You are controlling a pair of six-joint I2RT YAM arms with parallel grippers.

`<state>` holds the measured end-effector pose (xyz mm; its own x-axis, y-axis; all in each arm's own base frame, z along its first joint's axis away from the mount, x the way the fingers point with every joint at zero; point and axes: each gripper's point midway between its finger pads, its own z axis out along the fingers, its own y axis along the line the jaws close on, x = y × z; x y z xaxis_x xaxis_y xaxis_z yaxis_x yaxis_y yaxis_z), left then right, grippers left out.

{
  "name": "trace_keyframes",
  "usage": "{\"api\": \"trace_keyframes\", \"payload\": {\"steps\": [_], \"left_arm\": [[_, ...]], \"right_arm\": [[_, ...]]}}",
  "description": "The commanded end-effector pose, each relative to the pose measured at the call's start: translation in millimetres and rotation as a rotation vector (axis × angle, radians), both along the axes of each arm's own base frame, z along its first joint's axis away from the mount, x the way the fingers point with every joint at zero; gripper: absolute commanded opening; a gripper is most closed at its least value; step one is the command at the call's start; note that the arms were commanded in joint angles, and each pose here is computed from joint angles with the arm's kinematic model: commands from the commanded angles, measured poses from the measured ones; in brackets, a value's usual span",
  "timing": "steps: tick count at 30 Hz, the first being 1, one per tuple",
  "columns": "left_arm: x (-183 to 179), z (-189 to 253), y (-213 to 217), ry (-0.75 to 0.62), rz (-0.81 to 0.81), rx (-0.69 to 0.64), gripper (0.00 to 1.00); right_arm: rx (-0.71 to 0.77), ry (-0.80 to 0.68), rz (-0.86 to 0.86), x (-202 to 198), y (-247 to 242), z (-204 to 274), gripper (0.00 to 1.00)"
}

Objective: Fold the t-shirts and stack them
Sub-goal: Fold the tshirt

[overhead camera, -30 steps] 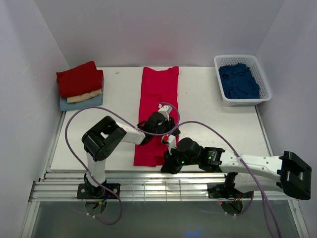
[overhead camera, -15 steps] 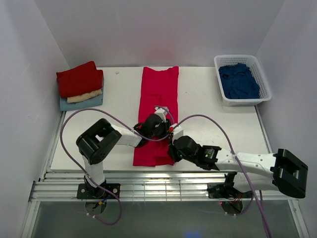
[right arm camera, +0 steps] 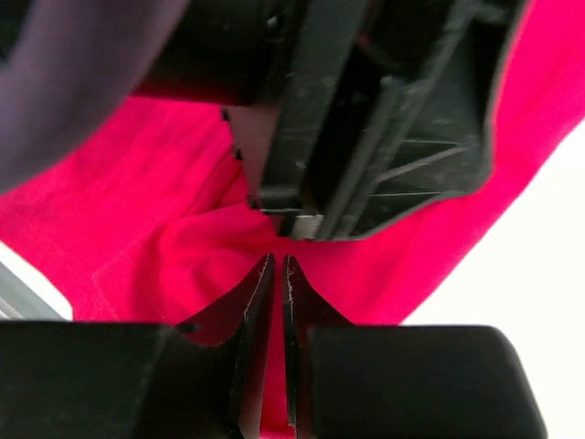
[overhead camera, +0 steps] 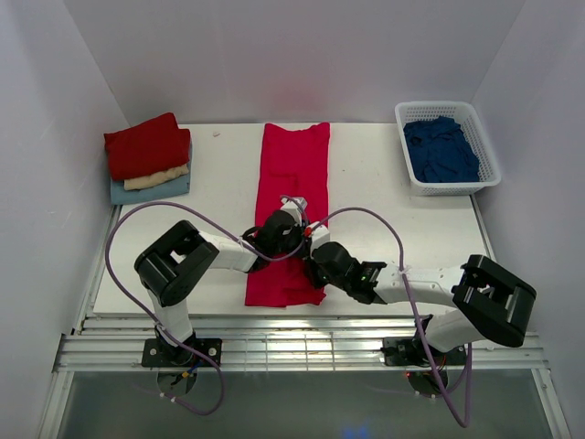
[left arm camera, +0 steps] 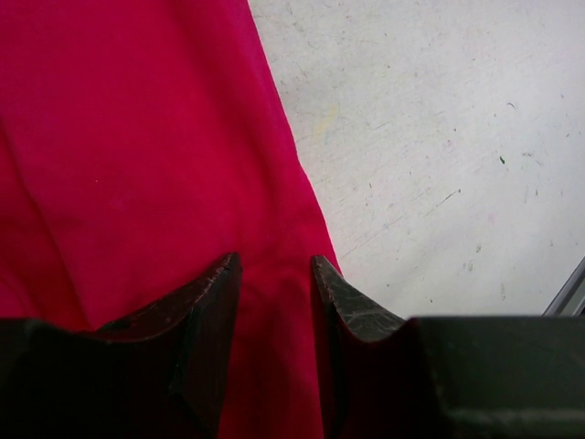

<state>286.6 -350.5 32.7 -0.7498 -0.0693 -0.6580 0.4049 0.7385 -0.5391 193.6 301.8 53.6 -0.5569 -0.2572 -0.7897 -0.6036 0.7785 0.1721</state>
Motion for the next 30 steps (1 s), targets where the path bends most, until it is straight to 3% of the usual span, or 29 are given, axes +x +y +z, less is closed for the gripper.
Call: {"api": "trace_keyframes", "payload": {"steps": [1,19,30], "left_arm": [[-2.3,-2.4,2.5,-0.011,-0.02,0.038,0.48],[1.5,-9.2,3.1,-0.013,-0.014,0.058,0.48],[1.0,-15.1,9.0,-0.015,-0.003,0.083,0.48]], "right_arm": [[0.094,-0.006,0.059,-0.7,24.4,17.2,0.13],[0.15,0.21,0.221,-77.6,14.1,-10.2,0.13],[0.1,0.309,0.236,-109.0,12.7,-48.5,0.12]]}}
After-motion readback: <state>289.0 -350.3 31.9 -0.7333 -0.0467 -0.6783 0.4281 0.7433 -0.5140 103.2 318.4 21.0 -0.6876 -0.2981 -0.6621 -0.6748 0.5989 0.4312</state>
